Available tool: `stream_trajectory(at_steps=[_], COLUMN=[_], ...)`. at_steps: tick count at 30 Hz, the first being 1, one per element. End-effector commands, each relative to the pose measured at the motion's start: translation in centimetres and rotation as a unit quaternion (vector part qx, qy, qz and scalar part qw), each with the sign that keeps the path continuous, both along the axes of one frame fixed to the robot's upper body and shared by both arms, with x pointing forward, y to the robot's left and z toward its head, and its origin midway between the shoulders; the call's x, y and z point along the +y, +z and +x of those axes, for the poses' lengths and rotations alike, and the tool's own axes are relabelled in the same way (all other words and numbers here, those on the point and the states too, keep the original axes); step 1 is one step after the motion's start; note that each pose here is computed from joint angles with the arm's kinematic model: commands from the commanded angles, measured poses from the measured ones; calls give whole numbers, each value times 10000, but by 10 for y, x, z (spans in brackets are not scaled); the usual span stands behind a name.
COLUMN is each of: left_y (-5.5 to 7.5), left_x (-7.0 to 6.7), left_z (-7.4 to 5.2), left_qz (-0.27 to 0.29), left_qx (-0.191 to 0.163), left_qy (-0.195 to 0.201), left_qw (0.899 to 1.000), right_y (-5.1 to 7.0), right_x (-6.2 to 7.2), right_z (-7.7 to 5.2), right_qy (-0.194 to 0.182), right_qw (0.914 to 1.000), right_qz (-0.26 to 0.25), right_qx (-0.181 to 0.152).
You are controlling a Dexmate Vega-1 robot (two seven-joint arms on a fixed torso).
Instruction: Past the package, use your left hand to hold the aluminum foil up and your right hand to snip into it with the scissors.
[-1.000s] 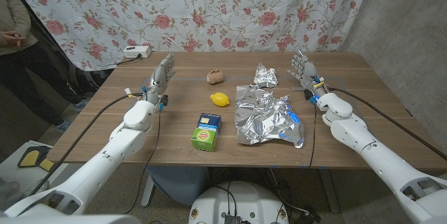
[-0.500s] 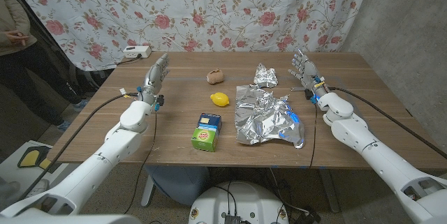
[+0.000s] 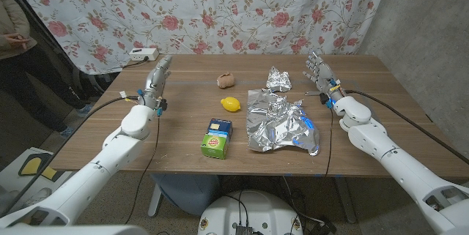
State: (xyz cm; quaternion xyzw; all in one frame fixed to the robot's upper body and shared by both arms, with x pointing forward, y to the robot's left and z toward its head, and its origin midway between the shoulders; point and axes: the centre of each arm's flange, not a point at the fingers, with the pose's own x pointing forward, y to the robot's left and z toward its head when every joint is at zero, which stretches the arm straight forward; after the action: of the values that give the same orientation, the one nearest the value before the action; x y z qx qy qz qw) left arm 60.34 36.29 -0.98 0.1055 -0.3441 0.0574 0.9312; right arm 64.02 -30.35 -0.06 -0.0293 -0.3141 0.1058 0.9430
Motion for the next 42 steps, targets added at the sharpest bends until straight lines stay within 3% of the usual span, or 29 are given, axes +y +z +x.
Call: stream_trajectory(at_steps=[1,42], left_y=[5,5], left_x=[7,38], left_z=[-10,-34], left_qz=[341,620], left_qx=[14,116], left_qy=[621,1799], left_qw=[9975,9817], right_y=[1,7], right_x=[2,7], right_z=[-2,-9], right_qy=[-27,-280], right_qw=[9999,9974], right_qz=[-111,-527], right_qx=[-71,-403])
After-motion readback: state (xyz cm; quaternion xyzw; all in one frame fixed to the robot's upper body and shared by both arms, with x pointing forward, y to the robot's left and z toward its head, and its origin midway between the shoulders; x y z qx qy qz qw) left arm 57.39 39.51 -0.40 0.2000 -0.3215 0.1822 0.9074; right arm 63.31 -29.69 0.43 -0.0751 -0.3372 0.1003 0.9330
